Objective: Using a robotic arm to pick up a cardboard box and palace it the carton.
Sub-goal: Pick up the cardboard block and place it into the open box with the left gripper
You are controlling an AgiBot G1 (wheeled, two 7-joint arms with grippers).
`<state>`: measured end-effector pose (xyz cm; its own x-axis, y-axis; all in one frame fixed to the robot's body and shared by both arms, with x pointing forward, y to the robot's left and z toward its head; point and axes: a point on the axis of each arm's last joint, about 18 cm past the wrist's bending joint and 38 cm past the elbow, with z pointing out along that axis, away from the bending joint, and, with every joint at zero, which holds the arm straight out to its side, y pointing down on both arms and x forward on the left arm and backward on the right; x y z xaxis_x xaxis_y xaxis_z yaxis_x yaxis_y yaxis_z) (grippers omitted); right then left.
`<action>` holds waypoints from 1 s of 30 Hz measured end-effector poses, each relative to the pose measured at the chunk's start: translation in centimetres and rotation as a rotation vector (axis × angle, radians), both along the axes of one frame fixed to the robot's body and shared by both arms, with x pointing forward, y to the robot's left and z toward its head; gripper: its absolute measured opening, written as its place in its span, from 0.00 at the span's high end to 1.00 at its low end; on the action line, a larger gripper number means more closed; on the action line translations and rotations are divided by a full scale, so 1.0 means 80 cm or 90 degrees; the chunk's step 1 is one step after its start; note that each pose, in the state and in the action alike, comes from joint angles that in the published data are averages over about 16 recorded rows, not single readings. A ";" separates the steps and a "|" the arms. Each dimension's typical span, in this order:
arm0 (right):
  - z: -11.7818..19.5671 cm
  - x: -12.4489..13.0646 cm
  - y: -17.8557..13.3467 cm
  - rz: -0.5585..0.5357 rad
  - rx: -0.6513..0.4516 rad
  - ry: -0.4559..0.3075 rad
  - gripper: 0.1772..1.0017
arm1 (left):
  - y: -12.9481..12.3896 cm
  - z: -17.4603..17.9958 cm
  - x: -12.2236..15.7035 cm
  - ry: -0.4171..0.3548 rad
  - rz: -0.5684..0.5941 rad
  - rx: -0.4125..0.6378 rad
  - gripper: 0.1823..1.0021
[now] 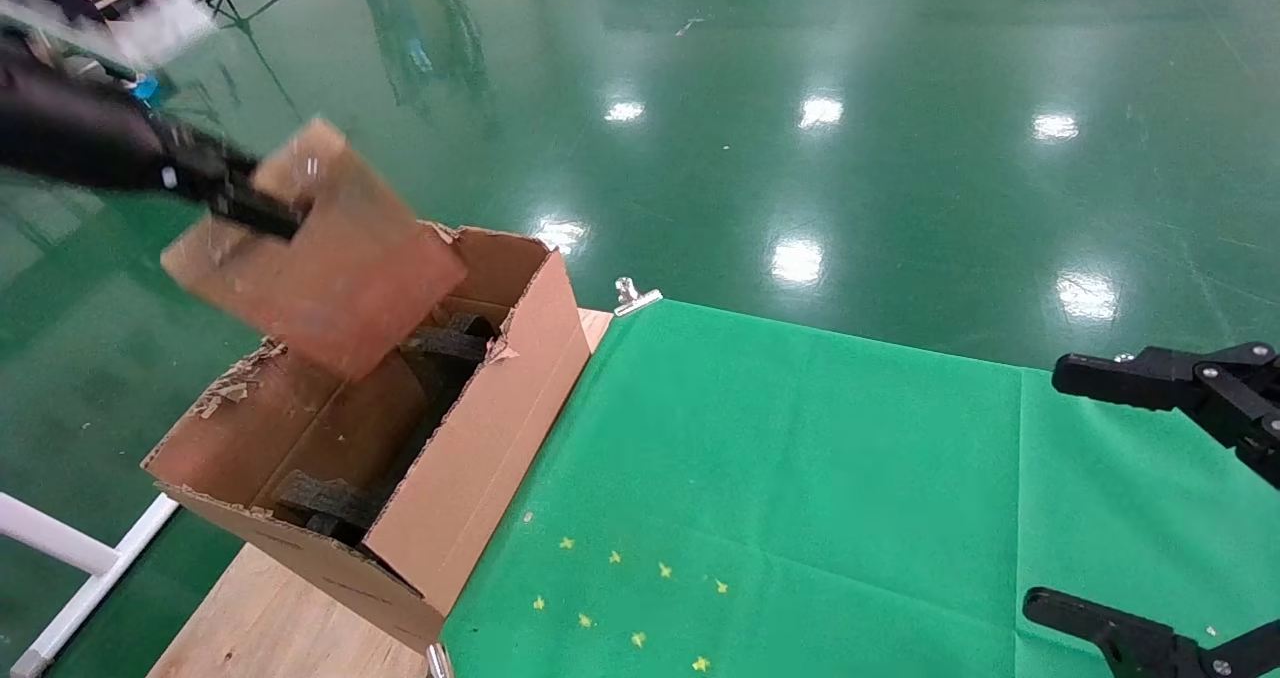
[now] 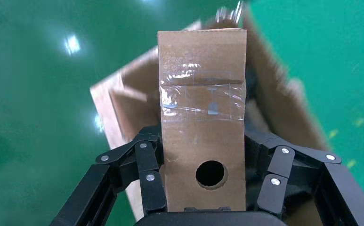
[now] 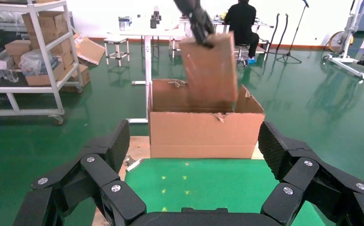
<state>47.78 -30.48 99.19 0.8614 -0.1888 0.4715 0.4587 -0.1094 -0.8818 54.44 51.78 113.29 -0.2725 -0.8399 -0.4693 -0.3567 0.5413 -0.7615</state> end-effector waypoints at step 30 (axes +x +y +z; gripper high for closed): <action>0.000 0.000 0.000 0.000 0.000 0.000 0.00 | 0.047 -0.148 0.102 0.111 0.210 -0.080 0.80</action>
<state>47.78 -30.48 99.19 0.8614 -0.1887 0.4715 0.4587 -0.1094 -0.8818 62.58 55.54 101.42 -0.0447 -0.9435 -0.3283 -0.6258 0.2826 -0.7270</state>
